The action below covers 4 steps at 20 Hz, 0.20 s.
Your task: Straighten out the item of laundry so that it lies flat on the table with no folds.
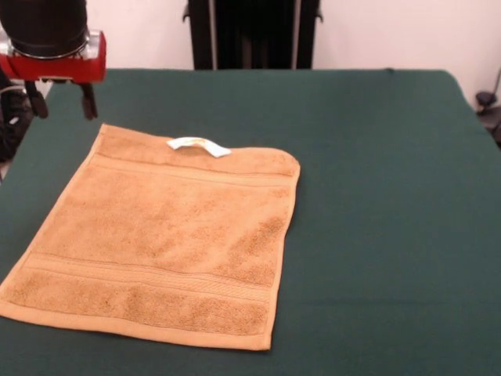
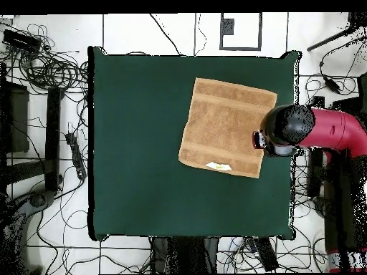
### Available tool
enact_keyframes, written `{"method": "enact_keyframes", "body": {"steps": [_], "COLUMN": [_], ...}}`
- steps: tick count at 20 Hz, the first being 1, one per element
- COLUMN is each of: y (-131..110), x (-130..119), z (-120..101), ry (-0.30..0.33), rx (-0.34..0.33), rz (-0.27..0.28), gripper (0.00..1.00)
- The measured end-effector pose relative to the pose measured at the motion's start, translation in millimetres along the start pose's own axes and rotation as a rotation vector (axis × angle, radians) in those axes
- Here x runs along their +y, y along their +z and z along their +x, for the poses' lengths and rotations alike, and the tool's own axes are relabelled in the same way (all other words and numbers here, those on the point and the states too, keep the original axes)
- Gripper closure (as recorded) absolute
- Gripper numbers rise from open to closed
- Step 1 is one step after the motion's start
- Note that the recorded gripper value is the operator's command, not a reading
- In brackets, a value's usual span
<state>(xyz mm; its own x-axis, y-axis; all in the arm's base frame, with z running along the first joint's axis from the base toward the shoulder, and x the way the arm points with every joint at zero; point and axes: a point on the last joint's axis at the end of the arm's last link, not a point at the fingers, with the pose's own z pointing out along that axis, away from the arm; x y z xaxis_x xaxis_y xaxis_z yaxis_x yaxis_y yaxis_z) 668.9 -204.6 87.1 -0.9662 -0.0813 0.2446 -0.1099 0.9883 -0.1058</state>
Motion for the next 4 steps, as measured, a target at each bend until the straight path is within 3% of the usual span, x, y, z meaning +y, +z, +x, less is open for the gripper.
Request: {"method": "enact_keyframes", "body": {"steps": [4], "y": [0.1], "x": [0.8], "z": [0.6], "ry": [0.0], "rx": [0.005], "rz": [0.002], "gripper": [0.0]}}
